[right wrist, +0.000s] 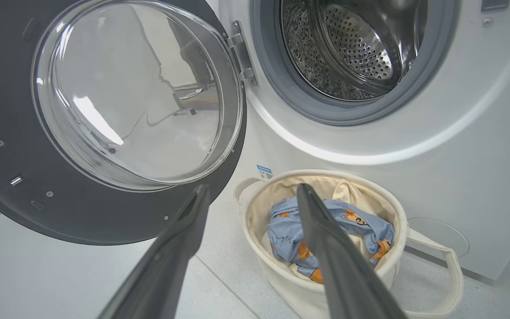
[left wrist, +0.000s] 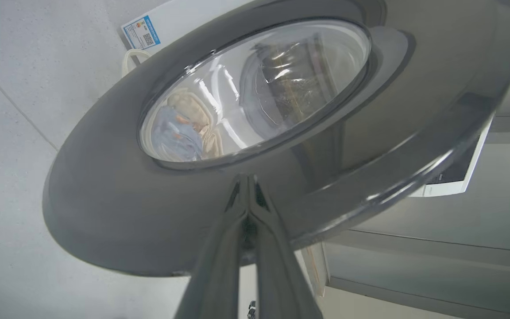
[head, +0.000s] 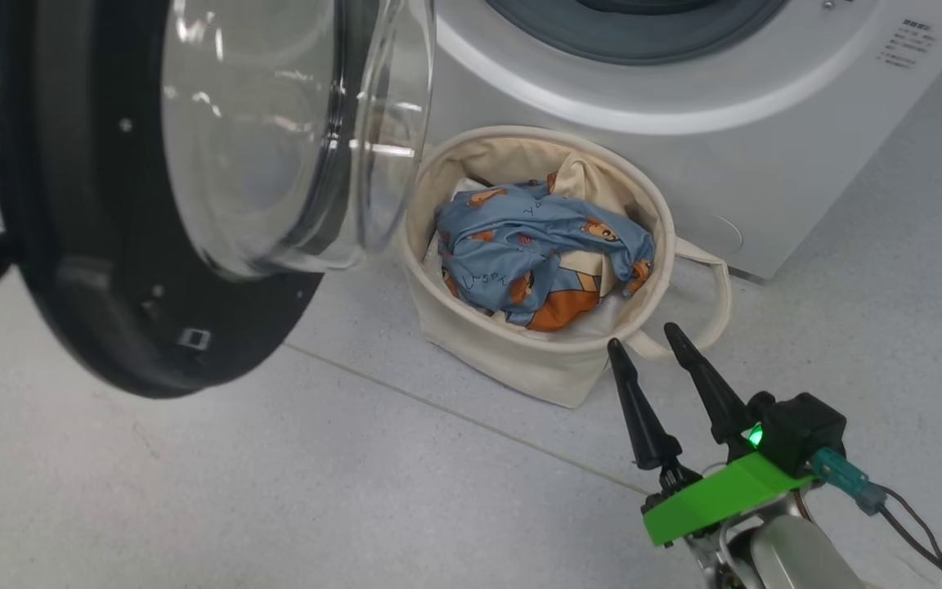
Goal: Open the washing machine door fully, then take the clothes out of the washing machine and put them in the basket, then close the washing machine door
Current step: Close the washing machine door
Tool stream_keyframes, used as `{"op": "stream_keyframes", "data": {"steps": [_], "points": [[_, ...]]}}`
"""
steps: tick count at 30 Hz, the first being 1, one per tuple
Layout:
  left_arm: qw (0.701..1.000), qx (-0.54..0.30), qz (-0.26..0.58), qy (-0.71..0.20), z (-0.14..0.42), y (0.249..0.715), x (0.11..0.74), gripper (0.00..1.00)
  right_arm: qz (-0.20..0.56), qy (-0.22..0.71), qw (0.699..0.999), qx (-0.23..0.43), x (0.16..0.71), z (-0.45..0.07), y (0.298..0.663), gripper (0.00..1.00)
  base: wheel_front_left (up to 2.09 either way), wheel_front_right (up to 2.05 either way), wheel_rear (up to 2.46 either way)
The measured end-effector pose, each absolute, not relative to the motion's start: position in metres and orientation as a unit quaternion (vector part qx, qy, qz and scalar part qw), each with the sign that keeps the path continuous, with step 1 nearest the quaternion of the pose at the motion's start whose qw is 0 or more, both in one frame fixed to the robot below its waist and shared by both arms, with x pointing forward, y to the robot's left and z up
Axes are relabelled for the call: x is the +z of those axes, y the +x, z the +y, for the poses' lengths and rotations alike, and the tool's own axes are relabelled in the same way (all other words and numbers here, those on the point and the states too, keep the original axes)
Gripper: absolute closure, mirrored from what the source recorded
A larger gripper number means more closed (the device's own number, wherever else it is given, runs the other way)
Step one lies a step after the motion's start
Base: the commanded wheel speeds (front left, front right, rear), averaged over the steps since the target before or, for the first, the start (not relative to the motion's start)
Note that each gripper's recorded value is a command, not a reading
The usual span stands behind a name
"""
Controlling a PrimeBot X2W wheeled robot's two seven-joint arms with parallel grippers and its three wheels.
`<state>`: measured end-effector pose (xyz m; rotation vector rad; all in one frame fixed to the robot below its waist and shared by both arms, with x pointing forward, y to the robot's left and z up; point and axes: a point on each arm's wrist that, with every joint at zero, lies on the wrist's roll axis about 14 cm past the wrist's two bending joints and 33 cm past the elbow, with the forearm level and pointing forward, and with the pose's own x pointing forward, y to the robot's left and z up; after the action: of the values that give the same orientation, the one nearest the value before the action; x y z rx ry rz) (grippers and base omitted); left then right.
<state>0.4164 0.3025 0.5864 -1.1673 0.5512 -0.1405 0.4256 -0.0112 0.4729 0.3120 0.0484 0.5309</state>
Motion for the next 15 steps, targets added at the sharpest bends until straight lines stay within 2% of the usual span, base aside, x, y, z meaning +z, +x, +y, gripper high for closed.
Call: {"op": "stream_keyframes", "data": {"steps": [15], "points": [[0.786,-0.158,0.287,-0.525,0.231,0.415,0.582,1.0,0.003,0.166,0.958,0.233,0.489,-0.031,0.429,0.0,0.0,0.0,0.0]]}}
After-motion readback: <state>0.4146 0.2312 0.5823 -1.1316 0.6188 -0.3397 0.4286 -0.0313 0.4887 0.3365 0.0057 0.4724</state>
